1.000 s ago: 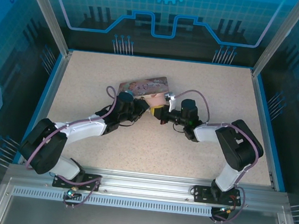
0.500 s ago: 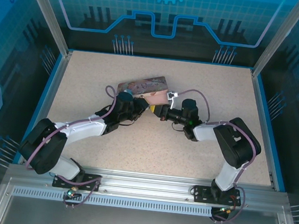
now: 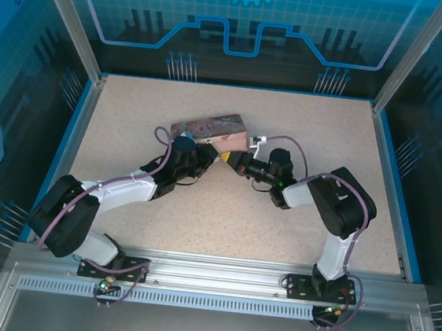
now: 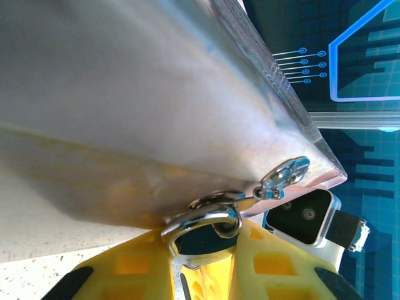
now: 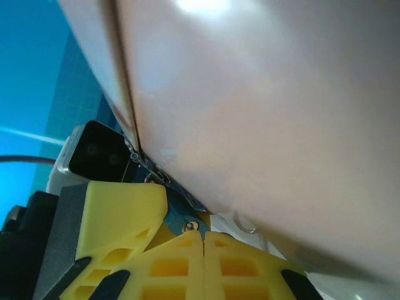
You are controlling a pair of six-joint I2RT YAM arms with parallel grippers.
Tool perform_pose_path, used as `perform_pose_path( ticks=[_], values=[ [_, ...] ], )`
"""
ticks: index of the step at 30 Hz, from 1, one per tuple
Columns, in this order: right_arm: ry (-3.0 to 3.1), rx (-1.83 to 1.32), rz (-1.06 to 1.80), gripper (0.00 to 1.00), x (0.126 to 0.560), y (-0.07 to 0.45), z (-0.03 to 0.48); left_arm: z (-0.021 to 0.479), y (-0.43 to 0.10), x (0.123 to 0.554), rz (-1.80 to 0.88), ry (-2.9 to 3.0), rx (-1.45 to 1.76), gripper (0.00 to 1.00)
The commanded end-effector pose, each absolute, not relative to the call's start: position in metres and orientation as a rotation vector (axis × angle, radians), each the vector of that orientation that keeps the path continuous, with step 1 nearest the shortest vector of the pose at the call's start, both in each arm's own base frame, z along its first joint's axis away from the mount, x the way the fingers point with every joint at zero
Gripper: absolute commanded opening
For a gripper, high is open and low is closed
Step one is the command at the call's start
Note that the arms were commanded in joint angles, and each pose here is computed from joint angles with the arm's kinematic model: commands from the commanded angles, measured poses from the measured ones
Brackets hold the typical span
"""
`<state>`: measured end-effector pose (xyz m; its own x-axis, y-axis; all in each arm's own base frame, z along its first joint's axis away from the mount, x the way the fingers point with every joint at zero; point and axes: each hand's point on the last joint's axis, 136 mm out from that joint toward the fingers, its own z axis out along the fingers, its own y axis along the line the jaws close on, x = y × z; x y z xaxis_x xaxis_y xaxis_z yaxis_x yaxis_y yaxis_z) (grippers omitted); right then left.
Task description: Unlock a padlock with a key
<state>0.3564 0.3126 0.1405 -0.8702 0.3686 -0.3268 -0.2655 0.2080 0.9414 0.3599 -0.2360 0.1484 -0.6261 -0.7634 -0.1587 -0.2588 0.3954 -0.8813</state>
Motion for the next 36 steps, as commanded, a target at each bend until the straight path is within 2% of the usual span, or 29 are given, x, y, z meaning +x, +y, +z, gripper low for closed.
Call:
perform_pose_path(
  ticks=[1,8,14,23,36],
  values=[
    [1.843,0.174,1.833,0.0,0.376,0.319,0.182,0.164,-0.273,0.333,-1.399,2.175,-0.723,0.0],
    [1.905,0.239,1.859,0.0,0.374,0.323,0.177,0.16,-0.273,0.334,-1.398,2.178,-0.73,0.0],
    [1.999,0.226,1.717,0.0,0.367,0.315,0.15,0.16,-0.27,0.335,-1.359,2.18,-0.718,0.0],
    [2.03,0.215,1.691,0.07,0.36,0.311,0.125,0.159,-0.265,0.337,-1.324,2.172,-0.73,0.0],
    [1.976,0.256,1.794,0.11,0.362,0.315,0.132,0.152,-0.264,0.339,-1.322,2.183,-0.741,0.0]
  ],
)
